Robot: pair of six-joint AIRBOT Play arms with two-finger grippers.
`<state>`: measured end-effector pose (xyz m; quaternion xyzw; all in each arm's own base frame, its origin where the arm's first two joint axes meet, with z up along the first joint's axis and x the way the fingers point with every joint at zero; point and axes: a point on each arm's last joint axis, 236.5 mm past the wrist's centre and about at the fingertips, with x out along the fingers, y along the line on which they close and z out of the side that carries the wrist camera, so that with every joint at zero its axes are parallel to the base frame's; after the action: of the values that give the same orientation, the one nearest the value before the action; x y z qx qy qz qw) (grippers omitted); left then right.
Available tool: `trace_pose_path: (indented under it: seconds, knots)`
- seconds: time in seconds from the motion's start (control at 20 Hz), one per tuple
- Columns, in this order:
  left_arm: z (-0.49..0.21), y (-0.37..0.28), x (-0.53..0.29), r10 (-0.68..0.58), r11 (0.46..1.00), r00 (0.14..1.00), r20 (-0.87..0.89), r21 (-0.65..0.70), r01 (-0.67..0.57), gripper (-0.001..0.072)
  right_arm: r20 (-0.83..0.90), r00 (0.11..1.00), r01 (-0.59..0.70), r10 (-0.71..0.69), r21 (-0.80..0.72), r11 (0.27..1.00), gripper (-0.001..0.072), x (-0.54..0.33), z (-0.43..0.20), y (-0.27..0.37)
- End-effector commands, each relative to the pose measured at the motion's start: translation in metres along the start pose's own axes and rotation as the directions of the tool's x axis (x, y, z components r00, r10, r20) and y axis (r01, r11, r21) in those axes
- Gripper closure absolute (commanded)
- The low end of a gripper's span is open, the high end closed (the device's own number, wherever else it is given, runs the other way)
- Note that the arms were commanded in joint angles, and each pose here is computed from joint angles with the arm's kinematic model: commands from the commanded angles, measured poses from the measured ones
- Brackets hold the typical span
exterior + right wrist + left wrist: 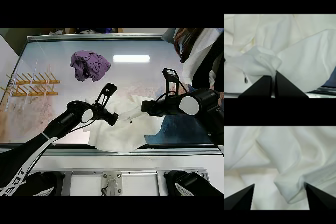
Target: Fold the clothes and pants, and hang the long-sleeved shirts on hangers.
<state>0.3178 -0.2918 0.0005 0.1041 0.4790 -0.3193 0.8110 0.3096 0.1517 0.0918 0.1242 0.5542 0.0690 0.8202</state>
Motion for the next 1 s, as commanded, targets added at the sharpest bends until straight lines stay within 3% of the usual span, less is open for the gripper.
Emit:
trace_pose_path:
  seconds: [0.0,0.15,0.7,0.75,0.8,0.85,0.9,0.95]
  knots:
    - [-0.013,-0.003,-0.011,-0.030,0.999,0.999,-0.011,-0.015,0.030,0.0019,0.000,1.000,0.000,0.000,-0.001,1.000,0.0691,0.000,0.000,0.000]
    - [-0.020,-0.014,-0.008,-0.096,0.995,0.995,-0.009,-0.041,0.095,0.0019,0.000,1.000,0.000,0.000,0.000,1.000,0.0692,0.000,0.000,0.000]
    - [0.013,-0.010,0.015,-0.083,0.992,0.996,0.026,-0.088,0.085,0.0020,-0.023,1.000,0.012,-0.012,-0.001,1.000,0.0691,0.000,-0.005,-0.003]
    - [0.007,-0.009,0.018,-0.084,0.992,0.996,0.009,-0.092,0.084,0.0097,-0.023,1.000,0.012,-0.012,-0.001,1.000,0.0691,0.000,-0.005,-0.003]
    - [-0.001,-0.008,0.020,-0.084,0.992,0.996,-0.012,-0.100,0.082,0.0290,-0.023,1.000,0.012,-0.013,-0.001,1.000,0.0691,0.000,-0.005,-0.003]
    - [-0.006,-0.006,0.022,-0.081,0.990,0.996,-0.022,-0.115,0.078,0.0426,-0.023,1.000,0.013,-0.013,-0.001,1.000,0.0691,0.000,-0.005,-0.003]
    - [-0.010,-0.003,0.024,-0.078,0.988,0.996,-0.030,-0.134,0.073,0.0636,-0.022,1.000,0.013,-0.013,-0.002,1.000,0.0691,0.000,-0.005,-0.003]
    - [-0.009,0.002,0.022,-0.073,0.986,0.997,-0.028,-0.151,0.068,0.0684,-0.013,1.000,0.020,-0.021,-0.030,0.999,0.0692,0.000,-0.003,-0.005]
